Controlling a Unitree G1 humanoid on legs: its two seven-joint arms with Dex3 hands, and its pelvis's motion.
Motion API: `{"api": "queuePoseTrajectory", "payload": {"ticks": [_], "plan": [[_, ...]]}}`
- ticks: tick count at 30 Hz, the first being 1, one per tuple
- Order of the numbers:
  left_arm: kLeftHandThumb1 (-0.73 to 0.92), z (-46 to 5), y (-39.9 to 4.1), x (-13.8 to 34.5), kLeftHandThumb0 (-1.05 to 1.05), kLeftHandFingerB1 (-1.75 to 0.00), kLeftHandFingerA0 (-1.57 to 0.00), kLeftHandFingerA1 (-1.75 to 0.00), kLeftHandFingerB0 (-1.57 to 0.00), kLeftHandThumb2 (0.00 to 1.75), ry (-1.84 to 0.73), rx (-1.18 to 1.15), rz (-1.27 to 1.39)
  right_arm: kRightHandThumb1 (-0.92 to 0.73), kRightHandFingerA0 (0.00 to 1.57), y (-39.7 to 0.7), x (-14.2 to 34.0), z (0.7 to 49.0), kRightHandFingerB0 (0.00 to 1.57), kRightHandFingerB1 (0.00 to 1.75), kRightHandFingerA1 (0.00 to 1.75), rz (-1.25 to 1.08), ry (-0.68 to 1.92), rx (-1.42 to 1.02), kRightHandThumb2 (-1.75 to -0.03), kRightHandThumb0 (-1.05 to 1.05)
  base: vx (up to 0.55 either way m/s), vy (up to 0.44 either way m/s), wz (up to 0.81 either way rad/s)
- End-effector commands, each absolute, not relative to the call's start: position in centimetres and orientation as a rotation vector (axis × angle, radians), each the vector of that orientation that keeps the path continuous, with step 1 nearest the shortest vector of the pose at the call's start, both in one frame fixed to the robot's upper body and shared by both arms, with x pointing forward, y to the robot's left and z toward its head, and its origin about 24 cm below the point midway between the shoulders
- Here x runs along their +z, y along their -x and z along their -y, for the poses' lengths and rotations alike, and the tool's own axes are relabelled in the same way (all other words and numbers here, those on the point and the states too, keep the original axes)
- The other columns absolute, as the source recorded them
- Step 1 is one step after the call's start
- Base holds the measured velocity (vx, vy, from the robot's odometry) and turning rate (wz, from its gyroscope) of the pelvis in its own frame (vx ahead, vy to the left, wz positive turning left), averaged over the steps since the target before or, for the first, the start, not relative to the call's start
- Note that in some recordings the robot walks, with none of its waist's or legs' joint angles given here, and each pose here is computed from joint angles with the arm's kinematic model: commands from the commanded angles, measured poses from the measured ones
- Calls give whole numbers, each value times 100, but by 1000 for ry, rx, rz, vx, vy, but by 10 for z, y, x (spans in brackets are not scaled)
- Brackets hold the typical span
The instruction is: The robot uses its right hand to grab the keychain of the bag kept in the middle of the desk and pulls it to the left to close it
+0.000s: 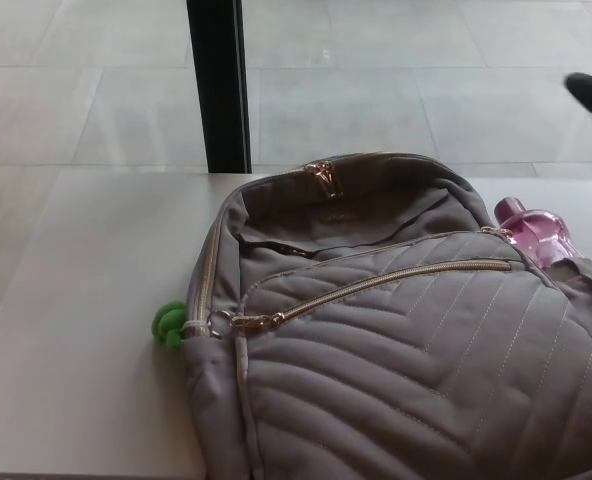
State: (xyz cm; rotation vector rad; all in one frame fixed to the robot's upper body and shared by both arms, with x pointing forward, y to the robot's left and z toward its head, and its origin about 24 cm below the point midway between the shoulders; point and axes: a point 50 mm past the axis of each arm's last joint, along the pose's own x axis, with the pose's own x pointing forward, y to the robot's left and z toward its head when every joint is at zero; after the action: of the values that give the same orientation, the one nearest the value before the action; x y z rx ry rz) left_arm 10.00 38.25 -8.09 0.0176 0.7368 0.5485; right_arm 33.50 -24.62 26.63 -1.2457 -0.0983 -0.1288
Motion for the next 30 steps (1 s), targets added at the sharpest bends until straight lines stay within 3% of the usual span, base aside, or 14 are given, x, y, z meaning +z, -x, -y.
{"api": "queuePoseTrajectory", "payload": {"ticks": [1,2,3,7,8,9,13,22,24,25,26,27,29,30], "plan": [[80,-398,-89,-73,-65,-45,-71,-55,-56,64,-41,605,-737,-68,0,-152,235,506,0,30,31,-249,593,-949,-116,-105,0,0,0],[80,-398,-88,-72,-65,-46,-71,-55,-56,64,-33,610,-735,-87,0,-134,217,516,0,33,0,-270,483,-1020,-67,-105,0,0,0],[80,-399,-88,-72,-65,-45,-72,-55,-54,64,-26,617,-735,-71,0,-119,200,522,0,29,38,-283,417,-1086,-118,-105,0,0,0],[79,-399,-90,-72,-66,-45,-72,-56,-54,64,-15,622,-731,-72,0,-91,165,527,1,38,42,-218,275,-1278,-113,-101,0,0,0],[79,-399,-90,-72,-66,-45,-72,-55,-54,64,-19,624,-733,-84,0,-86,154,527,0,62,54,-221,262,-1375,-70,-92,0,0,0],[79,-399,-90,-72,-66,-45,-71,-55,-54,64,-17,627,-735,-69,0,-81,146,527,1,46,48,-218,251,-1437,-110,-93,0,0,0],[79,-400,-87,-71,-67,-45,-74,-55,-55,64,-44,624,-736,-65,0,-59,97,516,0,47,48,-281,194,-1590,-109,-89,0,0,0],[79,-406,-84,-67,-67,-45,-72,-54,-52,64,-49,641,-730,-74,0,-56,42,496,0,31,44,-516,24,-1393,-115,-100,0,0,0],[79,-407,-85,-66,-67,-44,-72,-53,-52,64,-60,637,-733,-74,2,-62,33,490,0,33,64,-574,-3,-1355,-115,-99,0,0,0],[79,-407,-86,-65,-67,-44,-72,-53,-52,64,-57,636,-730,-83,18,-65,29,488,0,9,110,-558,-71,-1363,-75,-88,0,0,0],[79,-407,-87,-65,-66,-44,-71,-54,-52,64,-52,636,-726,-80,42,-67,25,486,0,17,146,-539,-122,-1379,-71,-85,0,0,0],[80,-407,-89,-65,-66,-45,-71,-55,-52,64,-47,634,-722,-85,33,-70,20,484,0,16,149,-528,-148,-1379,-63,-84,0,0,0],[79,-407,-90,-64,-67,-45,-71,-55,-52,64,-49,628,-714,-84,43,-74,14,479,0,16,147,-539,-155,-1336,-68,-82,0,0,0],[80,-407,-90,-64,-67,-44,-72,-54,-52,64,-57,626,-718,-80,0,-76,8,476,0,15,91,-501,-216,-1294,-74,-80,0,0,0]]}}
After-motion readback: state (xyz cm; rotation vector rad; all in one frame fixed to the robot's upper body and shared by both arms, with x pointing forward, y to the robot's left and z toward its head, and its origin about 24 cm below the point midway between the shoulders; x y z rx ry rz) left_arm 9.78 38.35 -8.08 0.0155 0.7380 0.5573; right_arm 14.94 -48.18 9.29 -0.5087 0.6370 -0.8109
